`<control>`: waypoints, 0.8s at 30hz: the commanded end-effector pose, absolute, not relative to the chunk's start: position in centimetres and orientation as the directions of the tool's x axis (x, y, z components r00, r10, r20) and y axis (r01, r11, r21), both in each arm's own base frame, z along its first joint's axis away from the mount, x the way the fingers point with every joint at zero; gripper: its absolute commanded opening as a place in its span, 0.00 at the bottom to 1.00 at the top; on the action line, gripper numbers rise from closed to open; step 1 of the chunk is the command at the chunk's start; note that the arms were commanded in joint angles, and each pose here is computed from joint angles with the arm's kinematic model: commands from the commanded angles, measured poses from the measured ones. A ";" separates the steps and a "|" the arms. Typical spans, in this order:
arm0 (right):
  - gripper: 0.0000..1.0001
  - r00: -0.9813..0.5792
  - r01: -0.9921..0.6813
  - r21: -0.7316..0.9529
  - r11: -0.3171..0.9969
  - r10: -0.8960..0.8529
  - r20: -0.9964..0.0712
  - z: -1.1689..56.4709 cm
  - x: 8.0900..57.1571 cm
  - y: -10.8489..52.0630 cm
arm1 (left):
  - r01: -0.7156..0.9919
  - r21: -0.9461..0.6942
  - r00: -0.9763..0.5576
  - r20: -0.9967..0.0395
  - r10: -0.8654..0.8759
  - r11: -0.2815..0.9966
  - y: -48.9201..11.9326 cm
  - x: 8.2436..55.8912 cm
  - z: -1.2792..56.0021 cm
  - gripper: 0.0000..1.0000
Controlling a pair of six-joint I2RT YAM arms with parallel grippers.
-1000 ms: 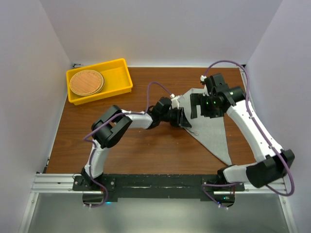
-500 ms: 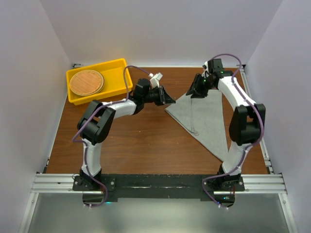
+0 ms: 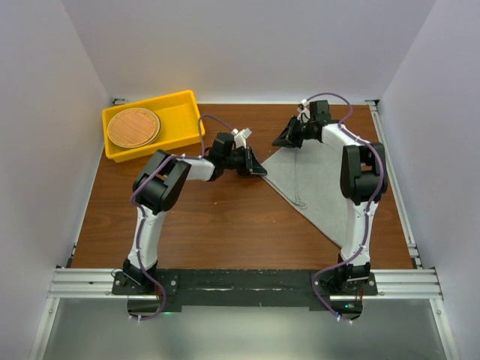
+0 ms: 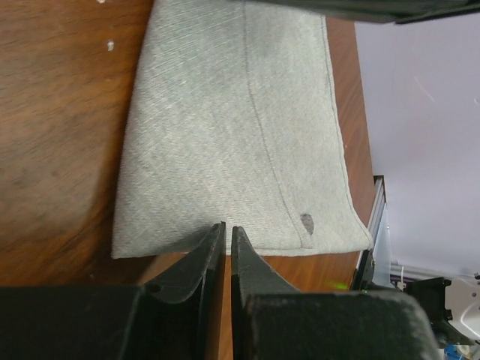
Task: Fold the napkin, place the utensils inside, and roll it up
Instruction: Fold the napkin
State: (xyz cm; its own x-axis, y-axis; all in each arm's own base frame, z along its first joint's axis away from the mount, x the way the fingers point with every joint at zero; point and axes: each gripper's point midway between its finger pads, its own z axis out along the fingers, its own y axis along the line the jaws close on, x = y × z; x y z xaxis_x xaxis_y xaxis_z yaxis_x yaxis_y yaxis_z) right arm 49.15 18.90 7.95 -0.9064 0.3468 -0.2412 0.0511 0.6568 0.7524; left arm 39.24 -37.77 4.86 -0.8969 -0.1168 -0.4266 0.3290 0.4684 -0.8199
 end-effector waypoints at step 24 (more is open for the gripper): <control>0.39 -0.826 0.080 0.693 0.716 0.437 -0.356 15.6 53.4 12.2 | 0.329 -0.795 -0.890 -0.441 -0.114 0.510 -35.8 39.1 11.7 0.29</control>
State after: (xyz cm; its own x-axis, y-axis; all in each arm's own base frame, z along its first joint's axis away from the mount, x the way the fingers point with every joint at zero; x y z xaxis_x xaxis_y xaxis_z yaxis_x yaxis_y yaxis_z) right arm 53.11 14.44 5.69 -0.8817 0.4358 -0.1807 0.1331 0.5973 0.7909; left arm 39.22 -36.39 3.88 -0.9294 -0.0954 -0.3565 0.2552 0.5318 -0.8075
